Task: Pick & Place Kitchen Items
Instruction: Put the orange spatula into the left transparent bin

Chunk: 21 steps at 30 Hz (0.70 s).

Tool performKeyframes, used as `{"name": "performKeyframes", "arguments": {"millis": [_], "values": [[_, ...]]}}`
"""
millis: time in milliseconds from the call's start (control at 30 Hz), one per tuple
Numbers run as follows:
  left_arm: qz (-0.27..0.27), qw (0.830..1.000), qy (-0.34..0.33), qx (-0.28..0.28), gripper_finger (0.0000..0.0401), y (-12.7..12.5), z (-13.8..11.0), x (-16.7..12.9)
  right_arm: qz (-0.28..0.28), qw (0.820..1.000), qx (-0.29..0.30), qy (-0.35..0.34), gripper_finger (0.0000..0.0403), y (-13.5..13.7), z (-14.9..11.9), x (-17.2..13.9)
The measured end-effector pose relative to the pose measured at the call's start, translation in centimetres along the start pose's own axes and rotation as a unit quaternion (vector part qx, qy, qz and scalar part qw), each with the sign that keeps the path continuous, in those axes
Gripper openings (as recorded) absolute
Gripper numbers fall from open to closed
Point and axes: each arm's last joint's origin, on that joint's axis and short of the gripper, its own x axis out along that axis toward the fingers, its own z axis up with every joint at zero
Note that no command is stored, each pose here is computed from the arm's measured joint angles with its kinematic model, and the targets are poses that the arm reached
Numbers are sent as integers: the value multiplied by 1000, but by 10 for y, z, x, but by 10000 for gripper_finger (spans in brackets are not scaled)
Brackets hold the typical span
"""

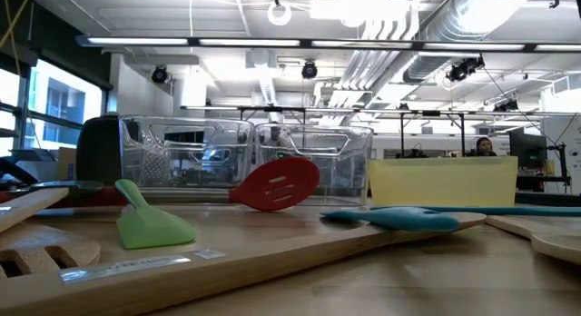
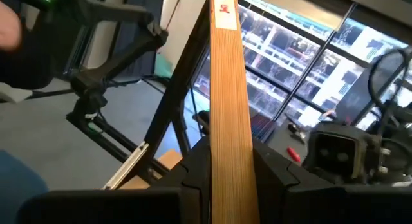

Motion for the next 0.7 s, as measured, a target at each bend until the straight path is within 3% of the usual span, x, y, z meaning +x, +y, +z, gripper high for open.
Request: {"name": "performKeyframes", "arguments": {"millis": [100, 267, 333, 567, 700], "values": [[9, 999, 33, 36, 324, -2, 14, 18, 16, 1000, 12, 9, 64, 9, 6, -4], [76, 987, 134, 36, 324, -8, 26, 32, 50, 998, 26, 31, 64, 30, 15, -9], [86, 986, 139, 33, 324, -11, 30, 34, 60, 997, 26, 47, 64, 38, 14, -9], [33, 993, 109, 27, 324, -23, 36, 36, 56, 996, 32, 60, 64, 54, 19, -9], [-1, 996, 87, -11, 324, -29, 39, 37, 71, 995, 22, 59, 64, 64, 23, -10]]}}
